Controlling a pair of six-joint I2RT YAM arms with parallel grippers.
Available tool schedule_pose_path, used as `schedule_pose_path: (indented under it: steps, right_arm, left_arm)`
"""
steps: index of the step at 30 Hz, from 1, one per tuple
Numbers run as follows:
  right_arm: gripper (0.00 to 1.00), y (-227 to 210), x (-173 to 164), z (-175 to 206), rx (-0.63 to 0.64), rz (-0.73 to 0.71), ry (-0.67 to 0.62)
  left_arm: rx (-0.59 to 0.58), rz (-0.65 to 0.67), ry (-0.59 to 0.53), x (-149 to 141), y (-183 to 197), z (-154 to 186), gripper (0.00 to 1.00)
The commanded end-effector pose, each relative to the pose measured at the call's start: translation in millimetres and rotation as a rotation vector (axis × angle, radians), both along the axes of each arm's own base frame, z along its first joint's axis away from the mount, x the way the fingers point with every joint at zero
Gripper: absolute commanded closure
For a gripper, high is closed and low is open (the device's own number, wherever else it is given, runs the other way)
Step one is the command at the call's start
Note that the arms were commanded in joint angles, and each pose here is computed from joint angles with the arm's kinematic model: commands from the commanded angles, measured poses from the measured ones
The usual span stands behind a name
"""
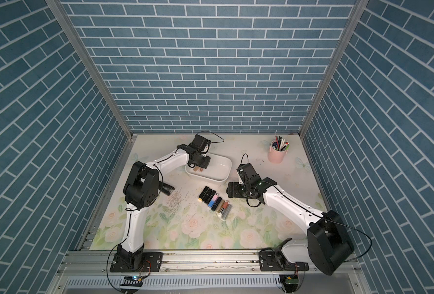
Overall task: Put the lipstick into the storage box
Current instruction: Place the lipstick in the storage box.
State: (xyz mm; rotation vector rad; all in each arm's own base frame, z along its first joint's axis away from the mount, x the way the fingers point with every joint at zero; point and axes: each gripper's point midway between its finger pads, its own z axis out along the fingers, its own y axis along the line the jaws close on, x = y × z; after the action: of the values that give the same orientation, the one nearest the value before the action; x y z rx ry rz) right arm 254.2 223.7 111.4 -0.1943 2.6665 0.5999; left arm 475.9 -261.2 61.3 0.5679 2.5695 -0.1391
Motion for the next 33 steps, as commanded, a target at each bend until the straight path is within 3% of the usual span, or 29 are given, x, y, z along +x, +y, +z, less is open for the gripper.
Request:
schedule_pose_path:
  steps: [1,8,13,24,27,33]
  right_arm:
    - [0.20,0.5,-2.1,-1.0,-0.019,-0.015,0.018]
    - [0.20,2.4,-6.2,-4.6,-0.031,-0.008,0.027]
    - [0.20,4.4,-8.0,-7.4,-0.029,-0.006,0.033]
    - [0.20,5.9,-19.3,-15.6,-0.060,-0.010,0.062]
    - [0.21,7.8,-27.4,-19.0,-0.063,-0.012,0.083]
    - [0.26,5.1,-41.6,-28.0,-0.088,-0.033,0.104]
  left_arm:
    - [0.020,-0.007,-0.007,4.2,-0.9,-2.7,1.00]
    - [0.035,-0.010,0.009,5.2,-0.5,-13.1,0.99]
    - [0.046,-0.010,0.015,4.9,0.4,-17.6,0.84]
    - [0.052,-0.011,0.026,3.7,0.8,-22.3,0.70]
    - [0.049,-0.010,0.025,3.8,0.7,-21.6,0.62]
    - [0.035,-0.004,0.013,3.5,0.4,-12.5,0.59]
